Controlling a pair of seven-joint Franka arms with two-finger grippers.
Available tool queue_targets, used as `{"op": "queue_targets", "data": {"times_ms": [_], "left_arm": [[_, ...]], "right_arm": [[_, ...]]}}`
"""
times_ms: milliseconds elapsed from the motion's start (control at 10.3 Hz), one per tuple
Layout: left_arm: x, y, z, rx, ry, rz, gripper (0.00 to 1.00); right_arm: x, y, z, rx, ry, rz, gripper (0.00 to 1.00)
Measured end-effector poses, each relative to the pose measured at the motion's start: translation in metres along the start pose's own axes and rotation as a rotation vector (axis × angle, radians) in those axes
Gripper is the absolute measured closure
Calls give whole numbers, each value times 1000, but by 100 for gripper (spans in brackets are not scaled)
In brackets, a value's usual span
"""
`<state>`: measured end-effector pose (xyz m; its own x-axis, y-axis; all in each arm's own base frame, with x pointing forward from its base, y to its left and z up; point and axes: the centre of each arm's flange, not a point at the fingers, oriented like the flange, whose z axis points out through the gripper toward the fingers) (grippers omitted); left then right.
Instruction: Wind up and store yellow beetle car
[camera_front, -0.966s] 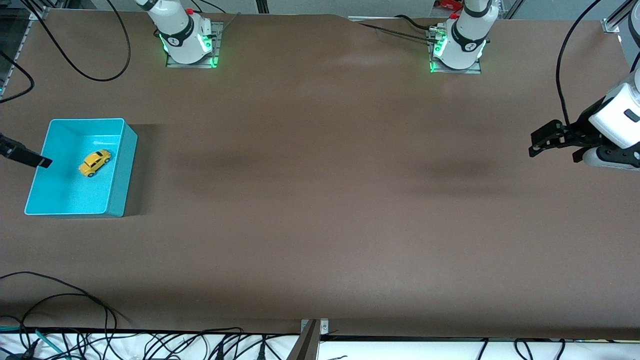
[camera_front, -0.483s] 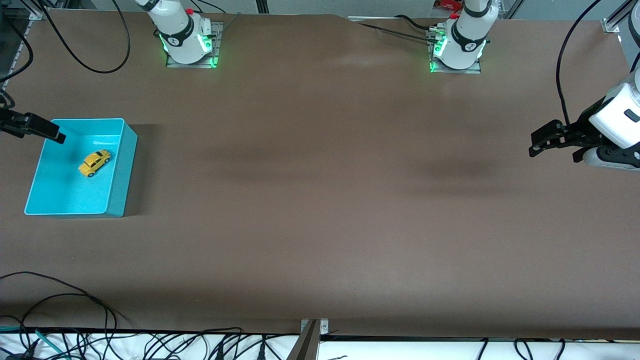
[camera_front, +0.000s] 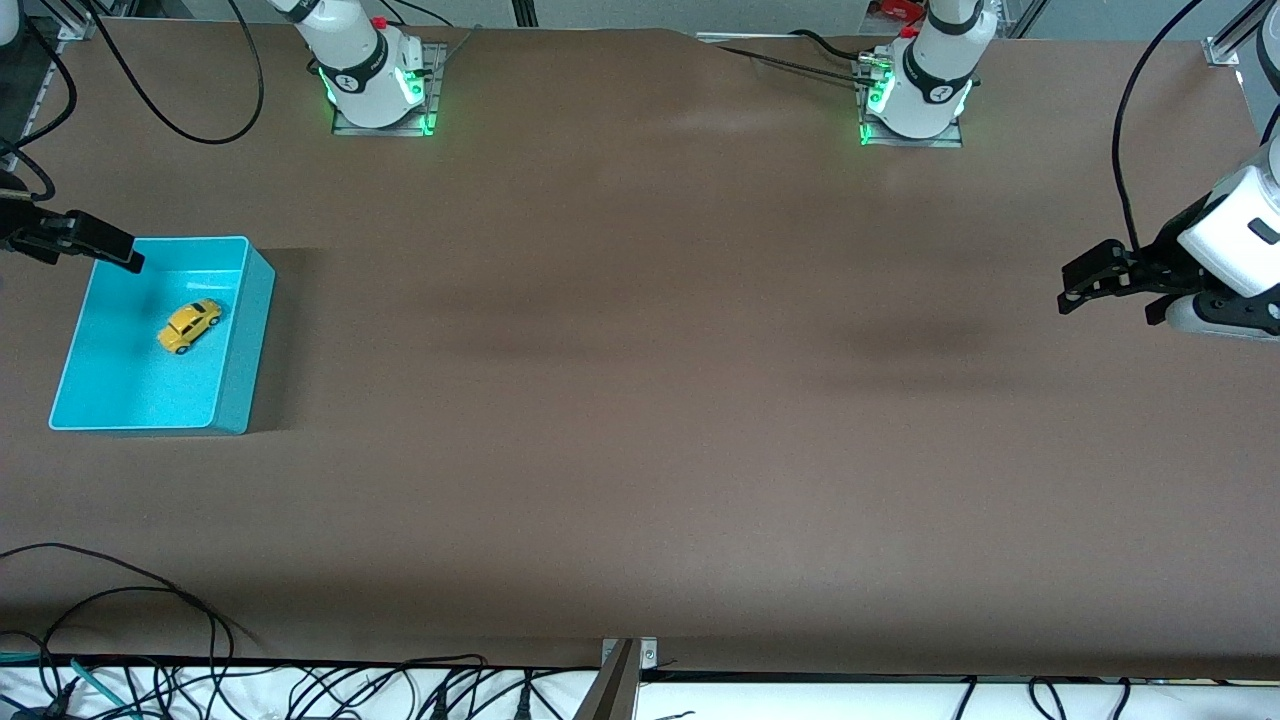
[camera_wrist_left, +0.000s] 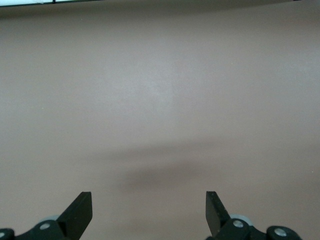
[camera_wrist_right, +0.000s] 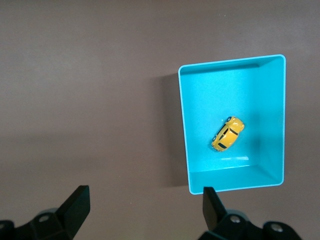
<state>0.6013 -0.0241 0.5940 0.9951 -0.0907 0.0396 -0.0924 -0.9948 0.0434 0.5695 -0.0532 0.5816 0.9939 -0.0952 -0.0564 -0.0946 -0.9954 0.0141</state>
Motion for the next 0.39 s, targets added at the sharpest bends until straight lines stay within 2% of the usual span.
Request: {"op": "queue_targets", "data": {"times_ms": [386], "left_arm": [[0,0,0,0,0,0,0]], "right_arm": [[-1,-2,0,3,-10,-3,0]]}}
